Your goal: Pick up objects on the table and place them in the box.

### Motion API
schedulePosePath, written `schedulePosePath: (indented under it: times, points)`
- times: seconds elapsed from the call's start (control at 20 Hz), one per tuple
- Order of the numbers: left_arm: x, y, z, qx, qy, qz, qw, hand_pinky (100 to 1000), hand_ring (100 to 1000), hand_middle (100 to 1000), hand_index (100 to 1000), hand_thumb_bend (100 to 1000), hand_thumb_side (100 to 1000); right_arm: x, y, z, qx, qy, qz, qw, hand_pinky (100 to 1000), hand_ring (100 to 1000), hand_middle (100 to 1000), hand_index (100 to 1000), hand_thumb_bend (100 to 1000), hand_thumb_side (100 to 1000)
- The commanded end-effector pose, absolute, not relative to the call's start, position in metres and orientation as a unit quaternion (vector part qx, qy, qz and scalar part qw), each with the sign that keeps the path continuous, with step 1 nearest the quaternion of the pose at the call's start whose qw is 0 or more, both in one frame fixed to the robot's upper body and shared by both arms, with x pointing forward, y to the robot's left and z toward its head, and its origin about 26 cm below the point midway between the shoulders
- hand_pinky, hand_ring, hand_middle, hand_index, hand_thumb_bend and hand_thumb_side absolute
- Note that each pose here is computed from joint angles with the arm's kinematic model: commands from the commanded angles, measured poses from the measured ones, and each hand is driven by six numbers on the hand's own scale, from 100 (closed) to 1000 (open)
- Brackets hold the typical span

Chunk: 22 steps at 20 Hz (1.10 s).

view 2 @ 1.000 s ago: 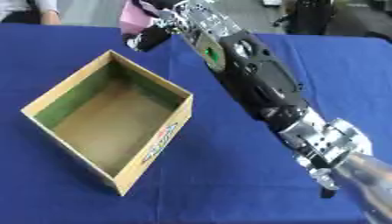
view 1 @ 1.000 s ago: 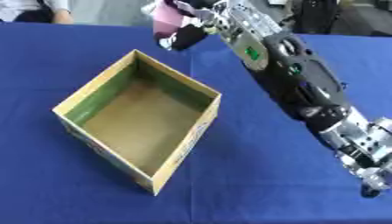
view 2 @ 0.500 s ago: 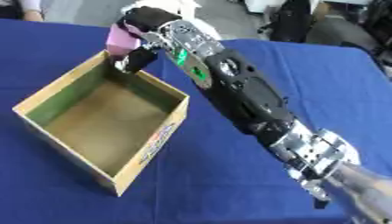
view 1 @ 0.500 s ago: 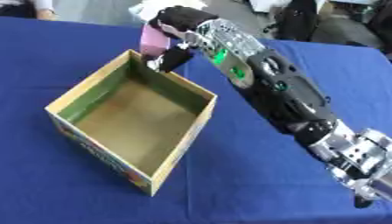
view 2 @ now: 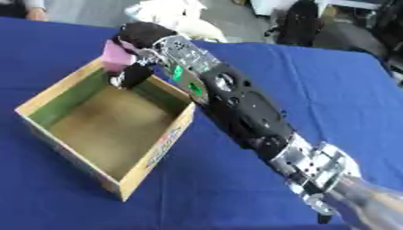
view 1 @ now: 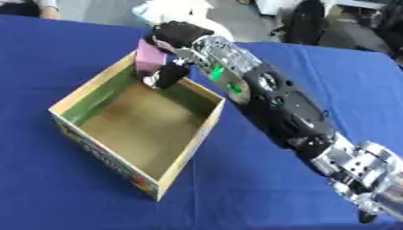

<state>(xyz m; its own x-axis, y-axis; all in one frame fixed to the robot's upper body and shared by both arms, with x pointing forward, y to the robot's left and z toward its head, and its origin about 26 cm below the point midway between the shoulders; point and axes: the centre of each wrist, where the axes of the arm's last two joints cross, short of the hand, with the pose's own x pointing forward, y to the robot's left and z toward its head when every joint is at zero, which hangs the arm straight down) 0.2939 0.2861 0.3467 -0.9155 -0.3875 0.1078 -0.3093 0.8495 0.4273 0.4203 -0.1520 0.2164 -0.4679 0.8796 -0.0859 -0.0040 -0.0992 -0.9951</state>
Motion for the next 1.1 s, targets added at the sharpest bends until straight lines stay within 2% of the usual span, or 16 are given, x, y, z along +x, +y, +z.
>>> schedulePosePath:
  times: [0.05, 0.15, 0.2, 0.25, 0.9, 0.95, 1.1]
  points:
    - [0.289, 0.287, 0.354, 0.187, -0.957, -0.206, 0.085, 793, 842, 789, 738, 100, 638, 0.419, -0.151, 0.223, -0.385, -0.590, 0.621, 0.342, 849, 717, 499, 622, 100, 635]
    - [0.289, 0.287, 0.353, 0.189, -0.956, -0.205, 0.086, 793, 842, 789, 738, 100, 637, 0.418, -0.149, 0.218, -0.377, -0.596, 0.619, 0.346, 831, 716, 503, 626, 100, 645]
    - [0.289, 0.287, 0.353, 0.189, -0.957, -0.205, 0.086, 793, 842, 788, 738, 100, 636, 0.418, -0.149, 0.215, -0.374, -0.597, 0.619, 0.348, 829, 717, 505, 628, 100, 559]
    - [0.289, 0.287, 0.353, 0.189, -0.957, -0.204, 0.086, 793, 842, 789, 738, 100, 638, 0.418, -0.148, 0.211, -0.369, -0.597, 0.621, 0.350, 825, 716, 509, 628, 100, 652]
    - [0.290, 0.286, 0.351, 0.188, -0.958, -0.200, 0.088, 795, 843, 798, 734, 100, 653, 0.421, -0.144, 0.175, -0.324, -0.578, 0.648, 0.375, 802, 739, 546, 654, 100, 665]
    - [0.290, 0.286, 0.351, 0.188, -0.958, -0.199, 0.088, 796, 843, 800, 733, 100, 657, 0.421, -0.144, 0.174, -0.321, -0.576, 0.651, 0.376, 824, 773, 598, 707, 100, 622]
    - [0.291, 0.286, 0.350, 0.187, -0.958, -0.198, 0.089, 797, 843, 801, 733, 100, 658, 0.422, -0.145, 0.168, -0.311, -0.560, 0.669, 0.376, 843, 826, 687, 784, 100, 593]
